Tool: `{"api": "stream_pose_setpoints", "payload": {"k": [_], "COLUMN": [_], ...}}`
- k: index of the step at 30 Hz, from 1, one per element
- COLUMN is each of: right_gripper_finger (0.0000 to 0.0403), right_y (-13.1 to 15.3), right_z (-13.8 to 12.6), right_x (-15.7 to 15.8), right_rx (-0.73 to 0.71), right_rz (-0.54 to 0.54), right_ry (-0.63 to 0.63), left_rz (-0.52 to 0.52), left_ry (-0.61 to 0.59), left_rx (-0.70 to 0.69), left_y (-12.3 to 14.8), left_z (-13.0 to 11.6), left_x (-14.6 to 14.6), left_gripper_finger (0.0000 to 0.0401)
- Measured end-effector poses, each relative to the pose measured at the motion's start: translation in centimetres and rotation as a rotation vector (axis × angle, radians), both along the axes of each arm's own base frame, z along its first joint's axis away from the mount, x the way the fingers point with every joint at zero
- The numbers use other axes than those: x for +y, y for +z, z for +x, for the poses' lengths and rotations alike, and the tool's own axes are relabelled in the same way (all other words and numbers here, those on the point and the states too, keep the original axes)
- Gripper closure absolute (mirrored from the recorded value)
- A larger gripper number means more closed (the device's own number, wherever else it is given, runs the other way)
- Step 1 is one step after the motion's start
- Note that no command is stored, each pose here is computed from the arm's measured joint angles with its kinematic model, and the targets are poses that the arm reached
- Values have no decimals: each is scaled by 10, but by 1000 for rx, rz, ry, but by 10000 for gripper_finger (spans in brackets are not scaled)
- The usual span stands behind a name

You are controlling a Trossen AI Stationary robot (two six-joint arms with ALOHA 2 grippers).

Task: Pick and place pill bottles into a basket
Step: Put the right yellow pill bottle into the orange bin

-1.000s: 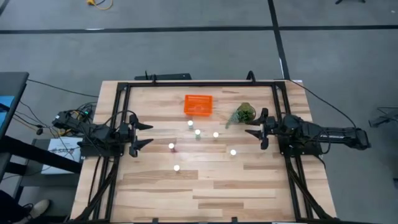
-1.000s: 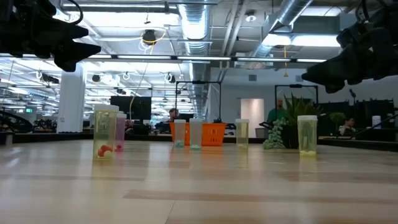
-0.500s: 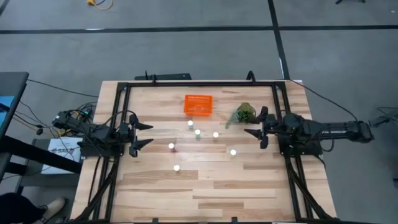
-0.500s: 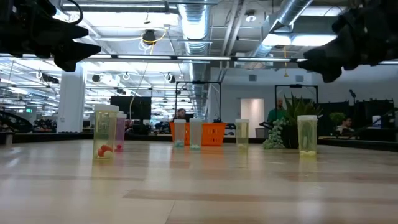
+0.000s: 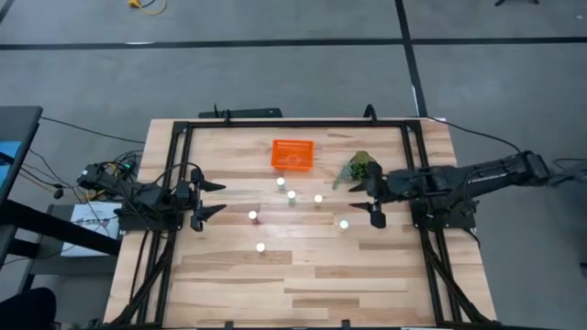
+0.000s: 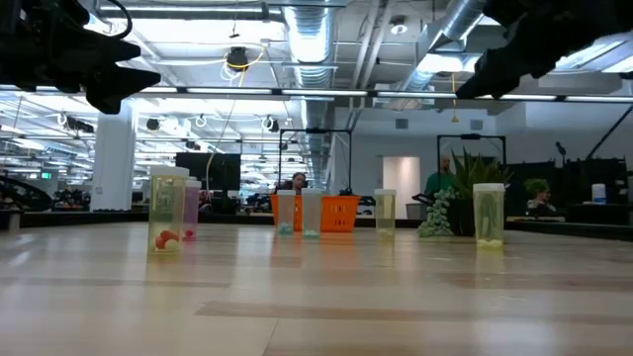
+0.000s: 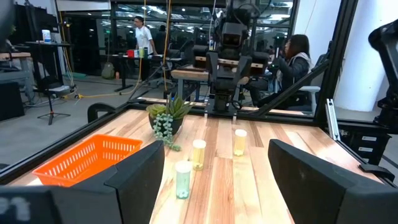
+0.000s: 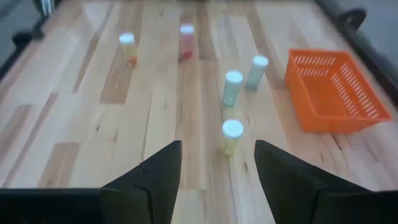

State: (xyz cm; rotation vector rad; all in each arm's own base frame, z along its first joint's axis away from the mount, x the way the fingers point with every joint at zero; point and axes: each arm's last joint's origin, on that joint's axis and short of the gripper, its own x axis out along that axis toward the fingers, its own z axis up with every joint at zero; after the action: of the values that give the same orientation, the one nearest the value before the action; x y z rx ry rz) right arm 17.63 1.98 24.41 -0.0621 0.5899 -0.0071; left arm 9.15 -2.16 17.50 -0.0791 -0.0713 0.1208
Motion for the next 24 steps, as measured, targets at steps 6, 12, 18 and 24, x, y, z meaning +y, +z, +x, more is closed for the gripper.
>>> {"api": "stream_pose_setpoints", "payload": {"k": [6, 12, 18, 24], "right_gripper_finger": [208, 211, 215, 215], "right_y": [16, 17, 6, -6], "right_z": [10, 6, 0, 0], "right_x": [1, -5, -11, -7], "right_rx": [56, 78, 162, 200], "right_rz": [-22, -13, 48, 137], "right_ry": [10, -26, -106, -111], "left_rz": [0, 0, 0, 0], "left_ry": [0, 0, 0, 0], "left_rx": [0, 0, 0, 0], "left_y": [0, 0, 0, 0], "left_z": [0, 0, 0, 0], "left_x": [0, 0, 0, 0], "left_gripper_finger": [124, 124, 124, 124]}}
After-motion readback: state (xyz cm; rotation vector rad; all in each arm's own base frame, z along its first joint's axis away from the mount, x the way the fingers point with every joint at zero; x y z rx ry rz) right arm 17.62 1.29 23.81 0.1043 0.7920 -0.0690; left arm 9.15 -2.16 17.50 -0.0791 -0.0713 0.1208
